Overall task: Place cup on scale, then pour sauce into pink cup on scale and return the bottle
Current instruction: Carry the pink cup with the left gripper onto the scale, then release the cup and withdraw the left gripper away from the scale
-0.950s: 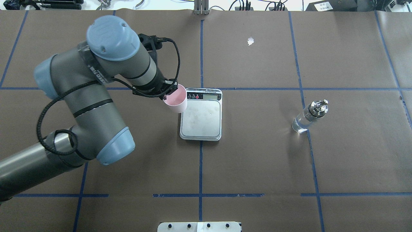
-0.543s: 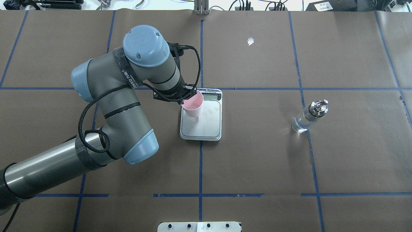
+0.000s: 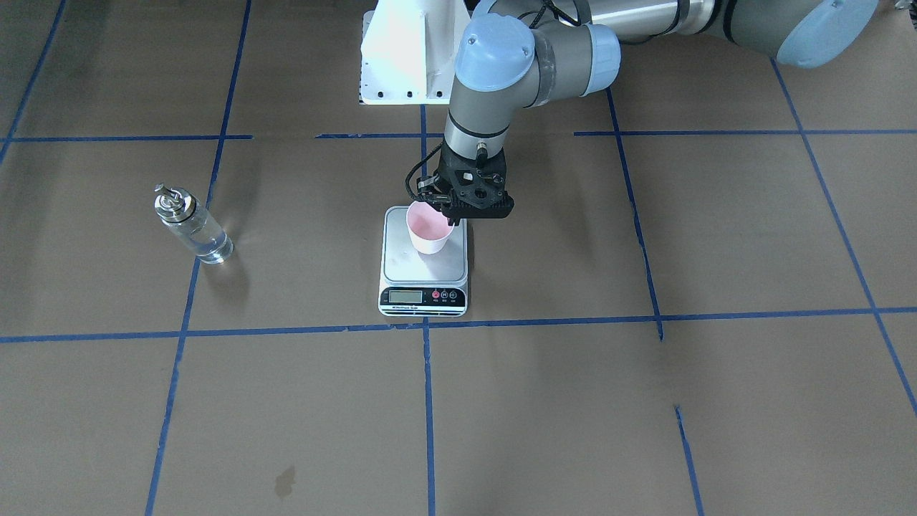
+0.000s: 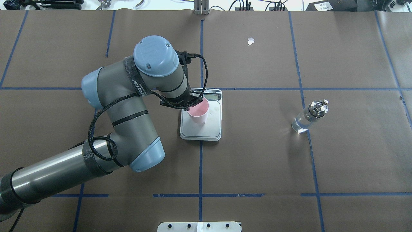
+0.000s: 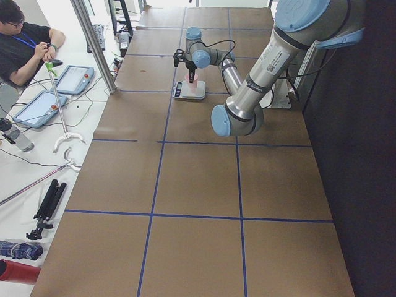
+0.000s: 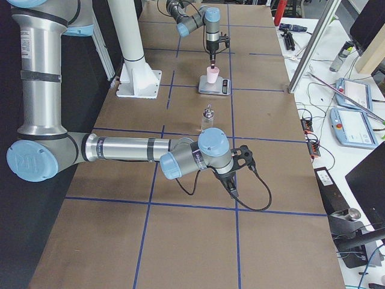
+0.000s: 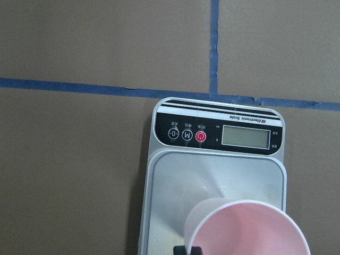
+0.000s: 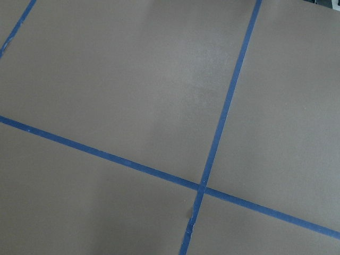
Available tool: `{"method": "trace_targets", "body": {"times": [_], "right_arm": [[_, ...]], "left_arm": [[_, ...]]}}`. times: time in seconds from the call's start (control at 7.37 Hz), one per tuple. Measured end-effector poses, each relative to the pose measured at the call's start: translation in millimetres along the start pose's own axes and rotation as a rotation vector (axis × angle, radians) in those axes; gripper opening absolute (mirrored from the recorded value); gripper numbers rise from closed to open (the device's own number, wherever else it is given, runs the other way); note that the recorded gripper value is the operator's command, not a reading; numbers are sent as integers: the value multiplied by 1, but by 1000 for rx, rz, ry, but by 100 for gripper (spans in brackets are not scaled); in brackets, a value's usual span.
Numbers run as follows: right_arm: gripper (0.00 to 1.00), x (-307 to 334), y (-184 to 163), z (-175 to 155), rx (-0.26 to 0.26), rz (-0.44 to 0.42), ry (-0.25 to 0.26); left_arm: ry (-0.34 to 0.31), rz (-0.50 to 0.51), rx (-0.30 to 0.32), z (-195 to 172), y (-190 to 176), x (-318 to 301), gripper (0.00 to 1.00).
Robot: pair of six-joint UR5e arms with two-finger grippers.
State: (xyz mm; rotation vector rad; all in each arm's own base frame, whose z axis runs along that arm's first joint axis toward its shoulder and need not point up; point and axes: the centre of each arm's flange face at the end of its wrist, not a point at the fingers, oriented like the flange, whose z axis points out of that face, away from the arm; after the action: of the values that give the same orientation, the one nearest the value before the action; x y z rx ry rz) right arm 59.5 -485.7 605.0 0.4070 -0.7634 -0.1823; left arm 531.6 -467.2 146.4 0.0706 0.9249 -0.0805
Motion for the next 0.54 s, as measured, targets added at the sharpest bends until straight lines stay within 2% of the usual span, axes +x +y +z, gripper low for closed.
{"method": "trace_targets", "body": {"times": [0.14,0.41,0.54], "right_arm": [[100,0,0,0,0,0,-1],[100,0,0,0,-1,1,0],[100,0,0,0,-1,1,0]], "left_arm": [[-2,0,-1,1,0,-1,35],[-11,-2,8,4,-1,-2,55],[-13,-1,12,5,-2,-2,79]]}}
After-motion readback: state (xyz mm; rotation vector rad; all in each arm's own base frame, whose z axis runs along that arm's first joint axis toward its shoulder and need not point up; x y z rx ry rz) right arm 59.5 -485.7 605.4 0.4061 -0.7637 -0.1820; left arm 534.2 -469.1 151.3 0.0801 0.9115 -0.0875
